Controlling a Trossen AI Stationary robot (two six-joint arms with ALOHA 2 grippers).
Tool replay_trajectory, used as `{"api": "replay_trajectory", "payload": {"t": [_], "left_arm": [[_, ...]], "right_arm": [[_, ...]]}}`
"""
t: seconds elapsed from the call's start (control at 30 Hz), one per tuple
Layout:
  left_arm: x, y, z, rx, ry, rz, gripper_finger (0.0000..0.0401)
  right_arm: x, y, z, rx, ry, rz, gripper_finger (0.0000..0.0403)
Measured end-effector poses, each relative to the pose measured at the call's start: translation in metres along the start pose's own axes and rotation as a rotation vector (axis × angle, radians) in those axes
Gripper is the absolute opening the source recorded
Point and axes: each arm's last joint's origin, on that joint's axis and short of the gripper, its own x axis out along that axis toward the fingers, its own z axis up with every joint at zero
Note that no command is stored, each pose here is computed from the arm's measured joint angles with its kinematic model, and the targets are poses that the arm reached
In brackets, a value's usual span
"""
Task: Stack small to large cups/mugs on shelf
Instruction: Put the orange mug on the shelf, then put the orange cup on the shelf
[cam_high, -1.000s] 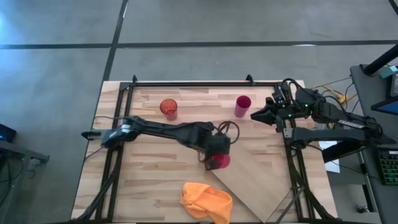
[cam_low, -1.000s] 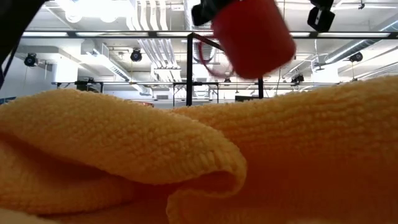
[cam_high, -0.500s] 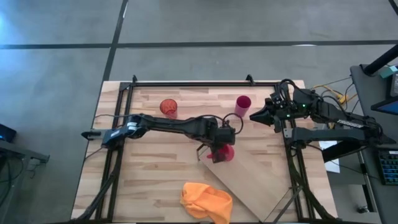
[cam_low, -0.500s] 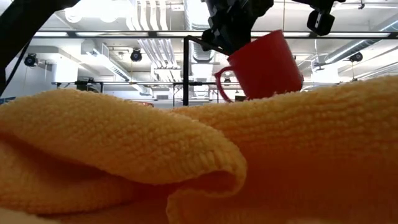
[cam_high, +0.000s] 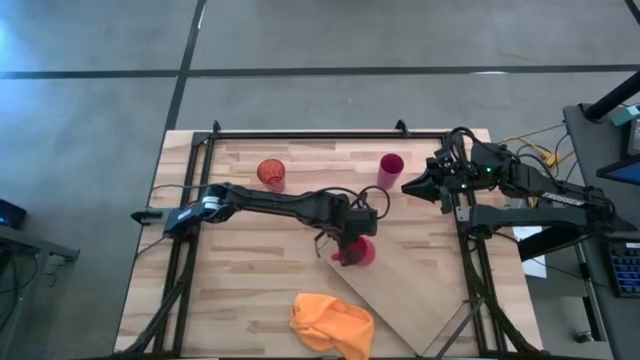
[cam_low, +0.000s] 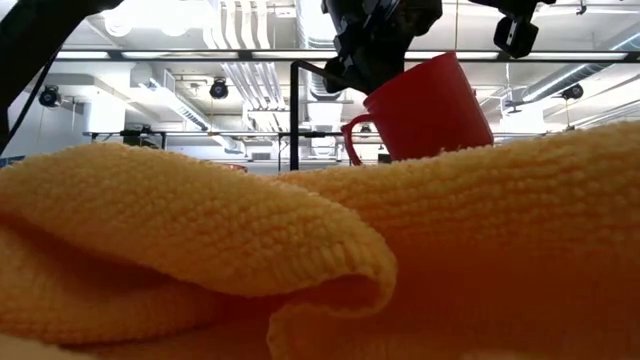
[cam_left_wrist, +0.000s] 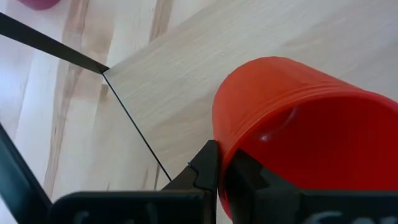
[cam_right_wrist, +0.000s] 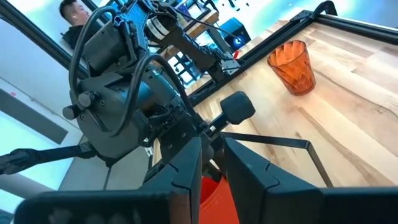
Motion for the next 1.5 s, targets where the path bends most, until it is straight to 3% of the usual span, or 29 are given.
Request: {"api": "replay_trajectory", "payload": {"t": [0.17,0.53,0.73,1.07,1.5], "left_arm": [[-0.001,0.000,0.001,-0.002,-0.009,-0.004,0.0005],[0.001,-0.001,0.005,-0.009,-0.050,-0.009,0.0059],[0.001,0.000,0.006,-0.012,-0.058,0.001,0.0061],[0.000,0.008,0.013,-0.003,-0.132,0.132,0.0061],[-0.018,0.009,0.017,-0.016,-0.194,0.111,0.0061]], "right_arm": [[0.000,0.000,0.000,0.000,0.000,0.000,0.0063],[0.000,0.000,0.000,0.001,0.000,0.000,0.0063],[0.000,0.000,0.000,0.004,0.000,0.000,0.0063],[0.000,0.000,0.000,0.005,0.000,0.000,0.0063],[0.000,0.000,0.000,0.002,0.003,-0.001,0.0063]]}}
